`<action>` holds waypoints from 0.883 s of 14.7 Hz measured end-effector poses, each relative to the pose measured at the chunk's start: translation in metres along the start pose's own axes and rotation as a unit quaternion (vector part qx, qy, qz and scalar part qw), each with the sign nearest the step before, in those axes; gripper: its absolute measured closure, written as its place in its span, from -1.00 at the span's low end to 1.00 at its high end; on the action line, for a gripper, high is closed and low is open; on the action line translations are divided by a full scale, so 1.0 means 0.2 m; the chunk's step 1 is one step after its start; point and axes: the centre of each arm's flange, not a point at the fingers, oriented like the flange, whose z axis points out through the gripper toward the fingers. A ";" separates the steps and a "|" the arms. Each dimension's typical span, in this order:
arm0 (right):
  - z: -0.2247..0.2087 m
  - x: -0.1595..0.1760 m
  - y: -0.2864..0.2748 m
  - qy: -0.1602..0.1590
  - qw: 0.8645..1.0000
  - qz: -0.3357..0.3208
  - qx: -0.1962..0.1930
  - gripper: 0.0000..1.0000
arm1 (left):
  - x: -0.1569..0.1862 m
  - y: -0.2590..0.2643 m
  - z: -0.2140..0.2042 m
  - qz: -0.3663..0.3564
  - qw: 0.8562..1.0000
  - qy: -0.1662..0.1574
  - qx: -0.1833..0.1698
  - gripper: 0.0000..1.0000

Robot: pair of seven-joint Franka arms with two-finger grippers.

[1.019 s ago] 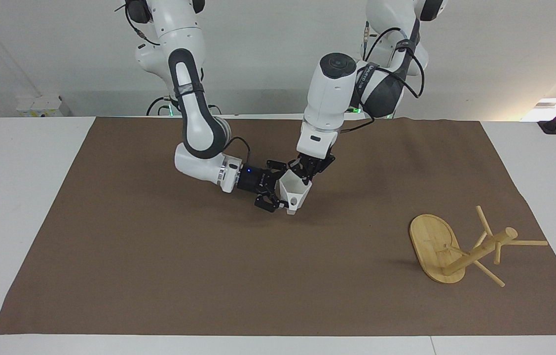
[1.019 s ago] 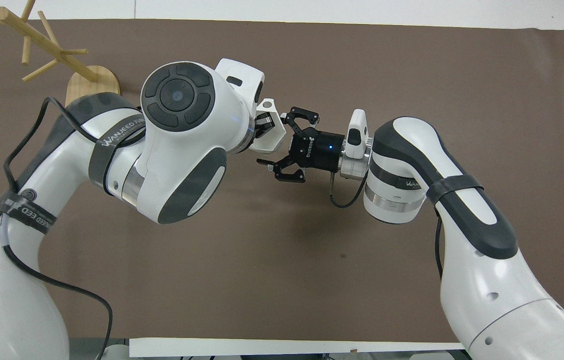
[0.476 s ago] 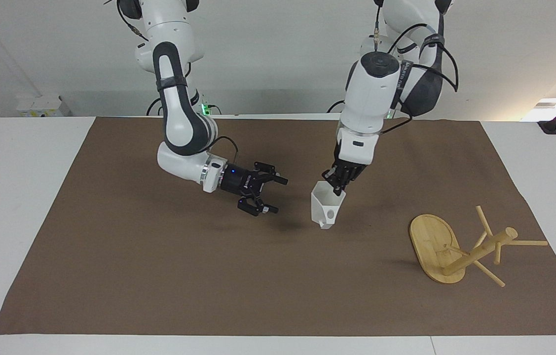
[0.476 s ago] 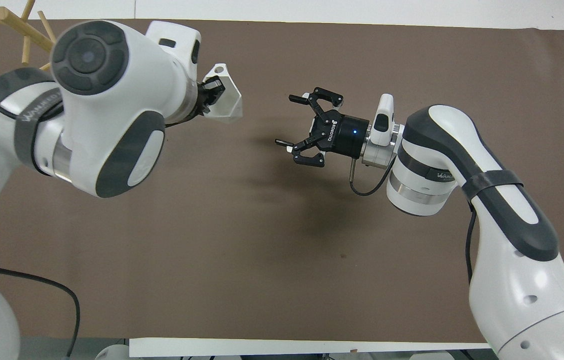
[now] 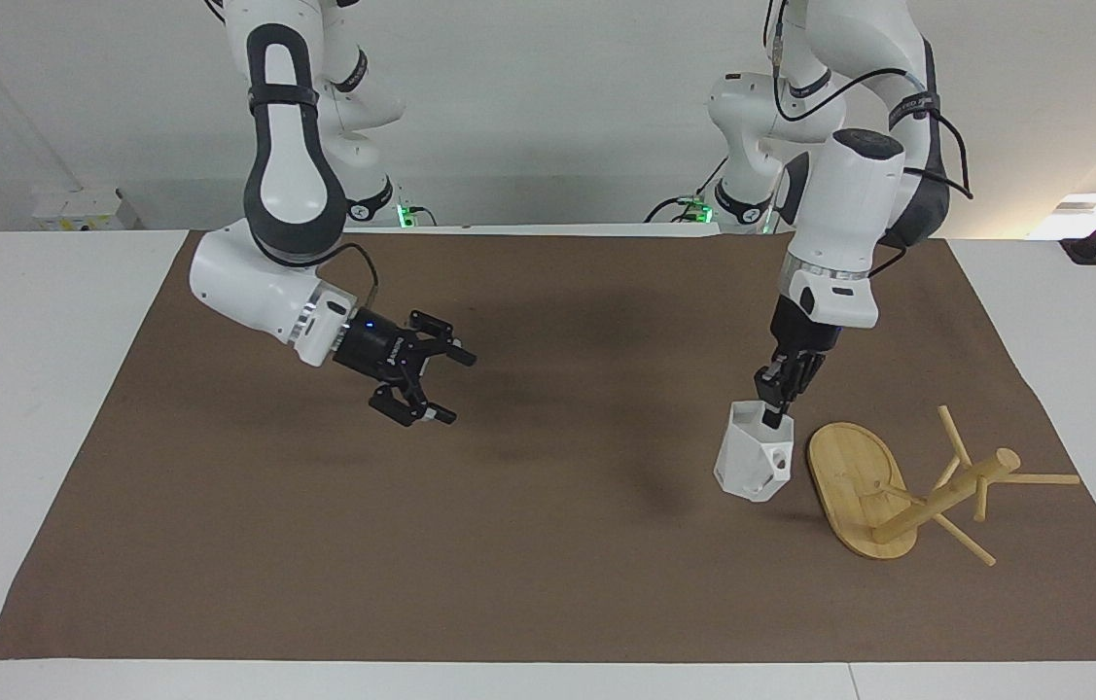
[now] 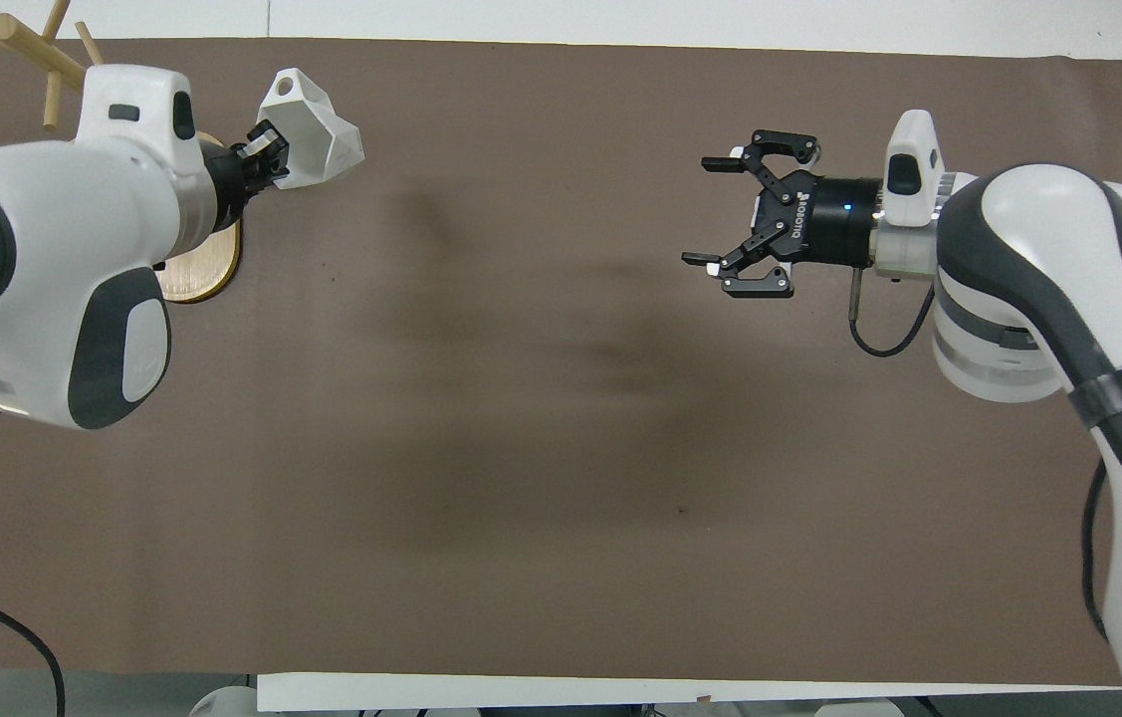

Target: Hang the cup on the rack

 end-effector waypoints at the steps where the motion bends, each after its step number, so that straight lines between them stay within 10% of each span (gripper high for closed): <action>1: -0.06 -0.02 0.01 -0.015 1.000 0.019 0.009 -1.00 | -0.03 -0.10 0.02 -0.002 1.000 0.020 -0.020 0.91; 6: -0.42 -0.19 0.09 -0.155 0.984 0.089 0.017 -1.00 | -0.24 -0.46 0.06 -0.011 0.987 0.111 -0.120 0.91; 13: -0.71 -0.22 0.13 -0.295 0.913 0.277 -0.043 -1.00 | -0.15 -0.56 0.13 -0.024 0.983 0.137 -0.123 0.91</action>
